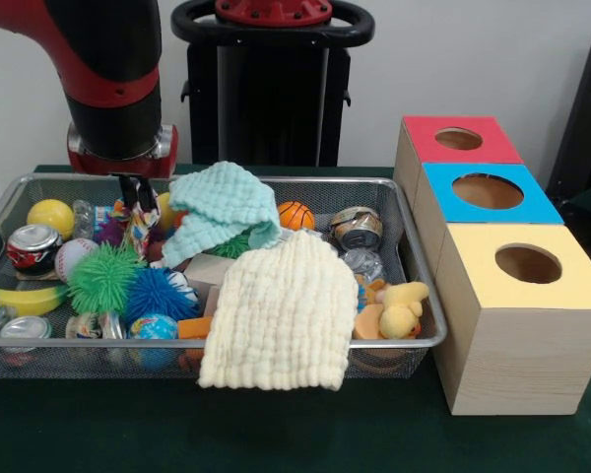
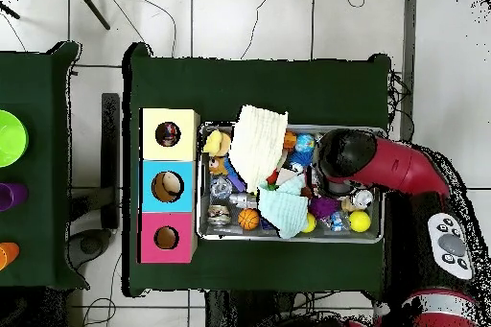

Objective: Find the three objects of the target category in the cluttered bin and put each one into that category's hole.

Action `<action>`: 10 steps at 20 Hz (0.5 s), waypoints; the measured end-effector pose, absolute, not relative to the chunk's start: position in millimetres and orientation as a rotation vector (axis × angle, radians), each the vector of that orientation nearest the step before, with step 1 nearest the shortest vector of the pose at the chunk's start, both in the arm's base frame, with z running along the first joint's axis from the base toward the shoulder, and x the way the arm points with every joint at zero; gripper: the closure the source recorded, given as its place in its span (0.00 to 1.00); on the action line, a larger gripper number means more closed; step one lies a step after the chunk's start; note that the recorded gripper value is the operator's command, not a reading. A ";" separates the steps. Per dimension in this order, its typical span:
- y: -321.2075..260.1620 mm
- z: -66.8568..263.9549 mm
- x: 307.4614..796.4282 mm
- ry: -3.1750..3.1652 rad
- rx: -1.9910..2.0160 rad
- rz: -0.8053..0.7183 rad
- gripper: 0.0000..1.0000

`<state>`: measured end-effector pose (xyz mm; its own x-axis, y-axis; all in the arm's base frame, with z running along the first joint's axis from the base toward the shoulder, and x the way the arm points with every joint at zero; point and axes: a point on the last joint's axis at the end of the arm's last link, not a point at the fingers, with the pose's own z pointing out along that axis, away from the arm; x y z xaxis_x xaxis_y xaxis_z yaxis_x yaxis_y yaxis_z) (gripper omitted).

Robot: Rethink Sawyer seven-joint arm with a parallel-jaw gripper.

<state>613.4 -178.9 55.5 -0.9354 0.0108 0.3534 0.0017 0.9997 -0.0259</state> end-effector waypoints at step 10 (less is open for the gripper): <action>-167.1 77.4 619.6 -2.760 -0.001 0.027 1.00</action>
<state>619.6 -167.1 77.4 -0.9282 0.0046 0.3720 -0.0028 0.9998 -0.0193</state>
